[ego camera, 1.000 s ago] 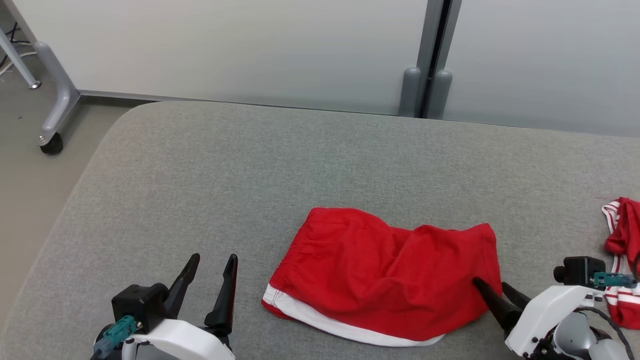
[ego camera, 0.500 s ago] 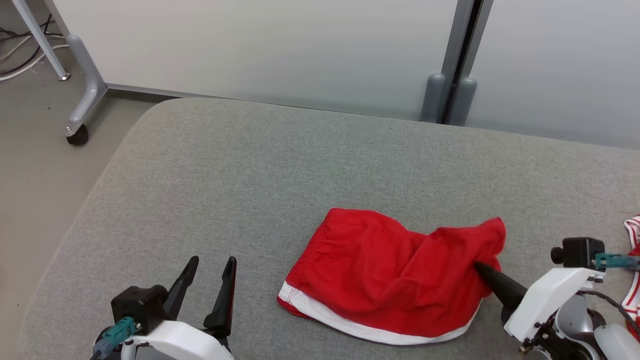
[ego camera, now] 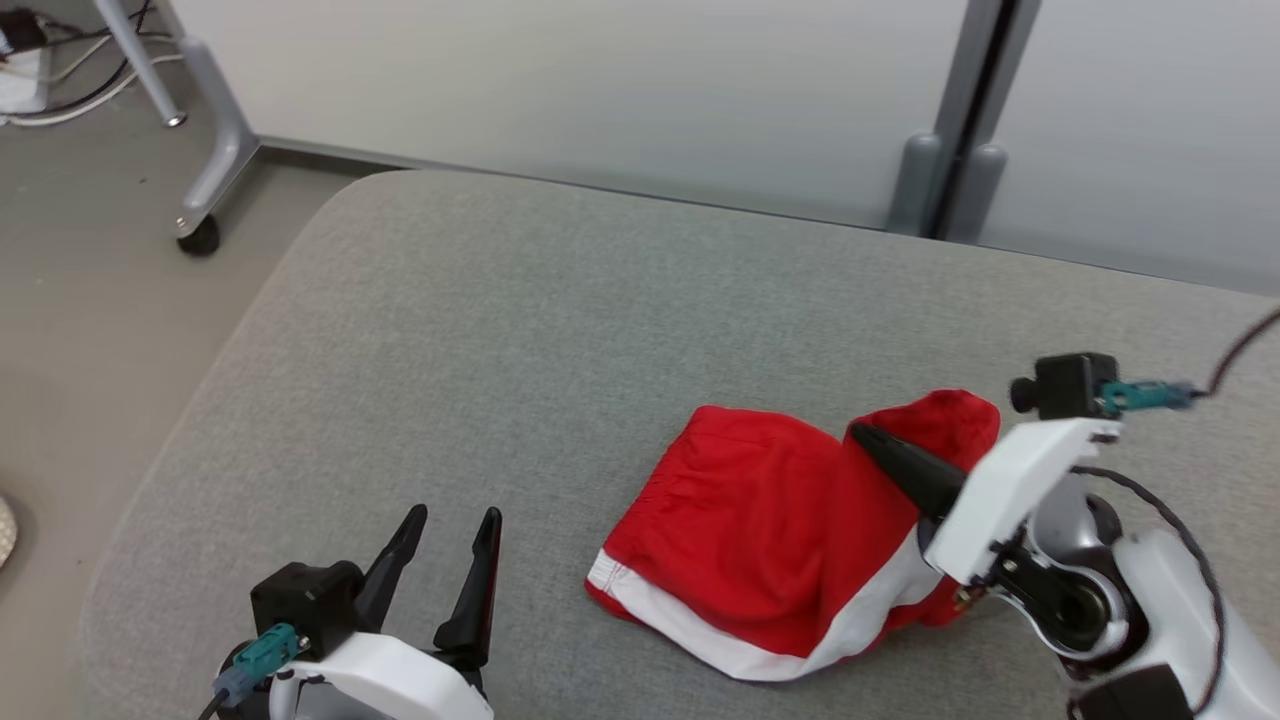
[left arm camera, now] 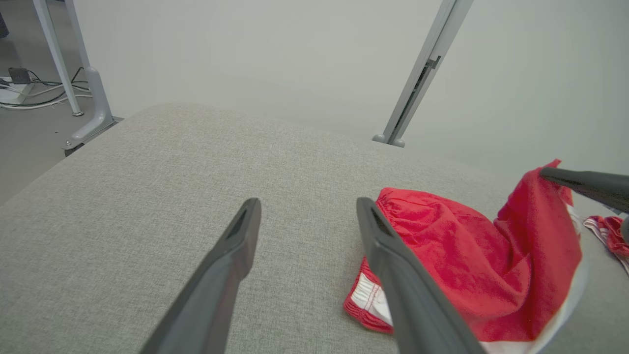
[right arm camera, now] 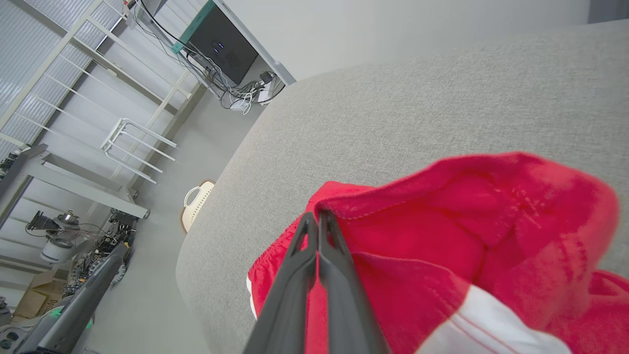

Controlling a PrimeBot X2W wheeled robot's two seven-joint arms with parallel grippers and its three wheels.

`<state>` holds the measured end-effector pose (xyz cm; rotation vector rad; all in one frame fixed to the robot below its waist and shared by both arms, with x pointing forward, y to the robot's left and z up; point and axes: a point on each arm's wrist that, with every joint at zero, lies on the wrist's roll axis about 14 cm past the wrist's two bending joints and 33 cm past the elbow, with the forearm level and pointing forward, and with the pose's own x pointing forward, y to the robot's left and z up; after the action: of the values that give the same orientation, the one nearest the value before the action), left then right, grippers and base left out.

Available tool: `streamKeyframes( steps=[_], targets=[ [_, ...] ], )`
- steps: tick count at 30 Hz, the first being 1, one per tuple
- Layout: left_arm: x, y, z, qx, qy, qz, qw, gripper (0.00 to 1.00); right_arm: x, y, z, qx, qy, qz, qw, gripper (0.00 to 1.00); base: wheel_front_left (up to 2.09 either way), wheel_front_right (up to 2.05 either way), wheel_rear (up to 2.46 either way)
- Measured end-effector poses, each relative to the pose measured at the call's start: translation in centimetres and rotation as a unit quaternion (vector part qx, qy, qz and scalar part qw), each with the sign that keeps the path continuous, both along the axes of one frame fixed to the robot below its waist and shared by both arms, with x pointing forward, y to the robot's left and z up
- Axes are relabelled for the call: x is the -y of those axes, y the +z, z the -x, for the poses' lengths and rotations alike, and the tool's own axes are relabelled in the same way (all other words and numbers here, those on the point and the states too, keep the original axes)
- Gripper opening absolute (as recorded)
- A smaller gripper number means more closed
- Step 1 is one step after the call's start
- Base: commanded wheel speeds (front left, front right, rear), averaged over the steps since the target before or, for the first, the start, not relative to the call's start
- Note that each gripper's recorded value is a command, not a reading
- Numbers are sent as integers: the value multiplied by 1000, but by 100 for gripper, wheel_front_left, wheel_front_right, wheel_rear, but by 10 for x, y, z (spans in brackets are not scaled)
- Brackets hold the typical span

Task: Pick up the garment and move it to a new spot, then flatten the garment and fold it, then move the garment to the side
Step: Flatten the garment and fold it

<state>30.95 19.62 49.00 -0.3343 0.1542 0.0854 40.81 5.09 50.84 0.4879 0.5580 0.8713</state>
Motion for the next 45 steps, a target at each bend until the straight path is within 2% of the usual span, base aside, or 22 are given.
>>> streamKeyframes(
  steps=[6, 7, 8, 9, 12, 17, 24, 27, 29, 35, 39, 45],
  targets=[
    [-10, -10, 3, -14, 21, 0, 1000, 100, -41, -29, -4, -40, 49, 41, 997, 0, 0, 0, 0],
    [-10, -10, 3, -14, 21, 0, 1000, 100, -41, -29, -4, -40, 49, 41, 997, 22, 0, 0, 0],
    [-10, -11, 4, -16, 22, 1, 1000, 100, -47, -32, -4, -43, 53, 43, 997, 51, 0, 0, 0],
    [-10, -12, 4, -17, 23, 2, 1000, 100, -50, -35, -4, -48, 54, 44, 996, 100, 0, 0, 0],
    [-9, -14, 5, -19, 22, 3, 1000, 100, -56, -34, -3, -52, 53, 37, 997, 100, 0, 0, 0],
    [-5, -10, 2, -12, 10, 1, 1000, 100, -48, -7, -11, -30, 30, -1, 999, 100, 0, 0, 0],
    [6, -3, -3, 1, -11, 2, 1000, 100, 25, 39, -43, 45, -63, -37, 996, 100, 0, 0, 0],
    [12, -1, -4, 5, -20, 4, 1000, 100, 64, 48, -53, 90, -104, -14, 990, 100, 0, 0, 0],
    [13, 0, -4, 7, -22, 5, 1000, 100, 76, 39, -50, 93, -112, 4, 989, 100, 0, 0, 0],
    [12, -3, -2, 3, -16, 9, 1000, 100, 70, 10, -37, 74, -86, 39, 993, 100, 0, 0, 0],
    [8, -6, 0, -2, -9, 11, 1000, 100, 48, -16, -24, 55, -32, 85, 994, 100, 0, 0, 0],
    [1, -8, 4, -2, 8, 14, 1000, 100, 27, -41, -8, 38, 40, 152, 987, 100, 0, 0, 0]
  ],
)
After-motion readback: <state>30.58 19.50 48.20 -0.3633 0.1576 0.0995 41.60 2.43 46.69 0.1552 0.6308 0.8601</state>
